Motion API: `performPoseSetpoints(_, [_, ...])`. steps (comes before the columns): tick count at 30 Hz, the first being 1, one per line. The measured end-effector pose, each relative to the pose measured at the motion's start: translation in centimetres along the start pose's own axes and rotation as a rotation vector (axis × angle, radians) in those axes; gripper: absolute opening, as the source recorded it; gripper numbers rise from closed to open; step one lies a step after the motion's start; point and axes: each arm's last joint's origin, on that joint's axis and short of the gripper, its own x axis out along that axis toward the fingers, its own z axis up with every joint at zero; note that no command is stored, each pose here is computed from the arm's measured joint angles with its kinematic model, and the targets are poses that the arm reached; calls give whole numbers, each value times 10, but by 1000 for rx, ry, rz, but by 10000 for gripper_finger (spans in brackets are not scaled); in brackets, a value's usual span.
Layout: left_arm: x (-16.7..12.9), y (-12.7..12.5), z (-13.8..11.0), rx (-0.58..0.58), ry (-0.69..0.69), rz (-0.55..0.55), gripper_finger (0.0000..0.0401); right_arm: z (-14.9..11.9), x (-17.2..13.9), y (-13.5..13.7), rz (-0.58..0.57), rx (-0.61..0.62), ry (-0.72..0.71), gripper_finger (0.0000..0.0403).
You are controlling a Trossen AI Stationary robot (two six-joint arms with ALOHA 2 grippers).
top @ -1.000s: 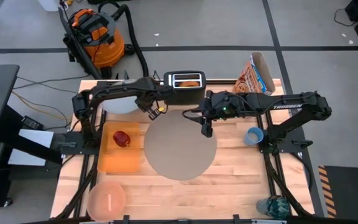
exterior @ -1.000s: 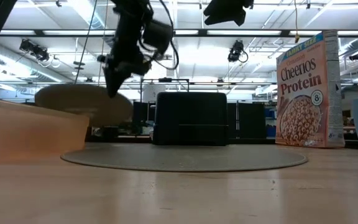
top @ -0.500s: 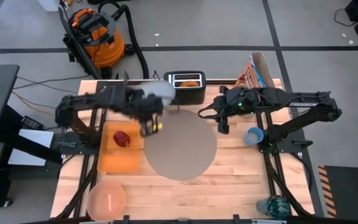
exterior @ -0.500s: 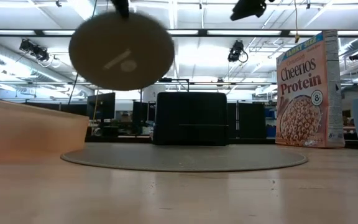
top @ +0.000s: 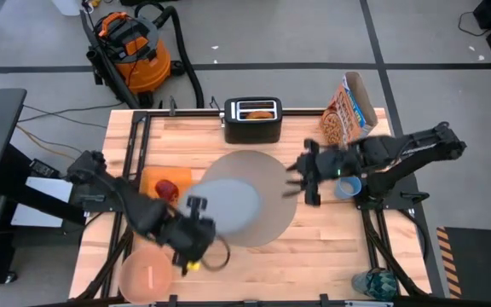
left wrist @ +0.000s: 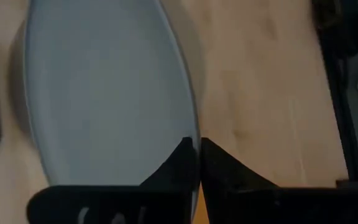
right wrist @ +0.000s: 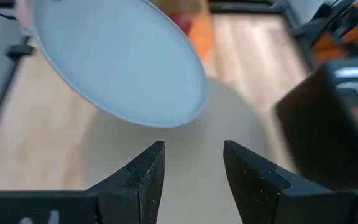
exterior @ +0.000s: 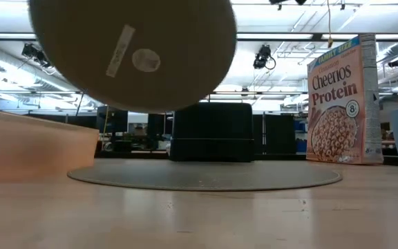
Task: Arrange a breakfast setting
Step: Put the light blue plate onto the gray placemat
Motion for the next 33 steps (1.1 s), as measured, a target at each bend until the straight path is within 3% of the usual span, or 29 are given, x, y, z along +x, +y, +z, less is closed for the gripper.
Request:
performPoseSetpoints(6, [31,-41,8,187,-117,-41,21,-13,11,55,92,165,75,172])
performPoseSetpoints(11, [61,-61,6,334,-33,-65,21,-33,25,104,133,330,190,172])
performPoseSetpoints(17, [83,-83,0,417,31,-108,22,-64,41,152,114,409,314,172])
performPoseSetpoints(26, [101,-100,-8,433,93,-99,23,-82,59,172,68,396,372,172])
performPoseSetpoints(33, [114,-109,-14,377,152,-133,46,-82,65,171,-16,376,280,174])
